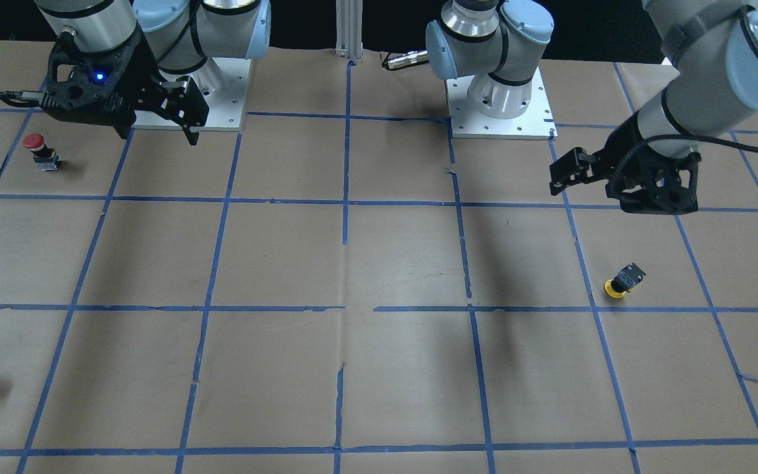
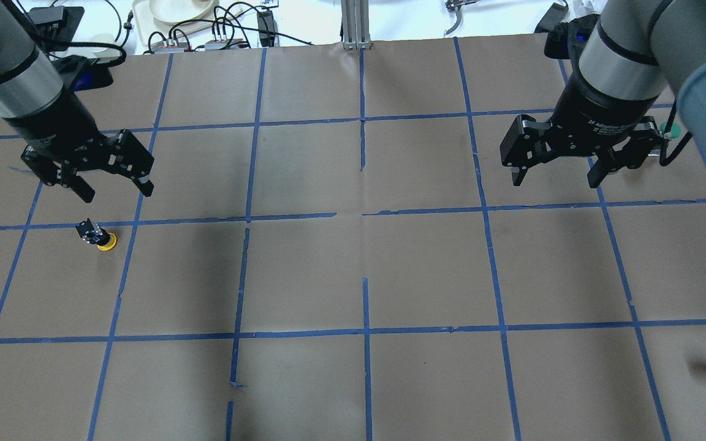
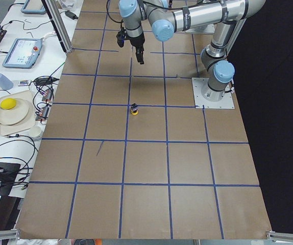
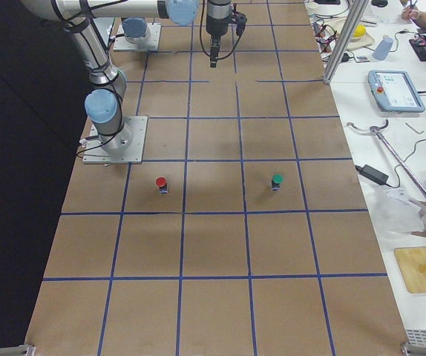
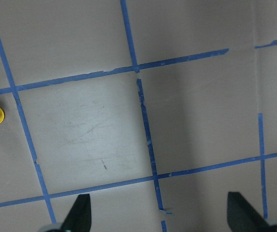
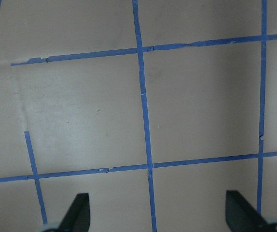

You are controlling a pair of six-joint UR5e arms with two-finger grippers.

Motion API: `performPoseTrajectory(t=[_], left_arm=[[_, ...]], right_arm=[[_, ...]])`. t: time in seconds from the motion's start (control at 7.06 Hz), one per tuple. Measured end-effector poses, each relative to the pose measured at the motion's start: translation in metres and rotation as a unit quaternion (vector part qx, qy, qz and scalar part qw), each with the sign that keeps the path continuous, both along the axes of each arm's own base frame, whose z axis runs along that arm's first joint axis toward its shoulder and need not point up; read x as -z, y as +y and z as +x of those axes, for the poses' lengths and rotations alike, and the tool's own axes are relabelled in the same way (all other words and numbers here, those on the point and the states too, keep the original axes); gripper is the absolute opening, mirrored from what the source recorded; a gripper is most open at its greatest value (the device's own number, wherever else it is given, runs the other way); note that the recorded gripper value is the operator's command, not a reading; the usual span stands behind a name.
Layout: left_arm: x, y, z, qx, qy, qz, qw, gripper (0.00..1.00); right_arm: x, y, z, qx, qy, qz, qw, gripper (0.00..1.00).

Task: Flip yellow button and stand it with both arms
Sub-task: 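Lower the left gripper toward the yellow button lying on its side, then close the left gripper on the yellow button's black body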

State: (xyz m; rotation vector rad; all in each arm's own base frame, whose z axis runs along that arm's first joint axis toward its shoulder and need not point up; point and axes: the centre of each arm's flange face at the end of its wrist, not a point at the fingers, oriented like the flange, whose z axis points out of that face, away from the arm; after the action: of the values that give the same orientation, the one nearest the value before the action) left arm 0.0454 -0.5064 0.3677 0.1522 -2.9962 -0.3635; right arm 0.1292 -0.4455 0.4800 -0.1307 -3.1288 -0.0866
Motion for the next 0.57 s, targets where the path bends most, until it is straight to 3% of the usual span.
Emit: performPoseTrajectory(t=[0.57], left_arm=[[0.09,-0.013,0.09,-0.01,-0.004,-0.04,0.9992,0.81]], right_arm=[[0.005,-0.002,0.001,0.005,0.001,0.001,1.0,1.0]])
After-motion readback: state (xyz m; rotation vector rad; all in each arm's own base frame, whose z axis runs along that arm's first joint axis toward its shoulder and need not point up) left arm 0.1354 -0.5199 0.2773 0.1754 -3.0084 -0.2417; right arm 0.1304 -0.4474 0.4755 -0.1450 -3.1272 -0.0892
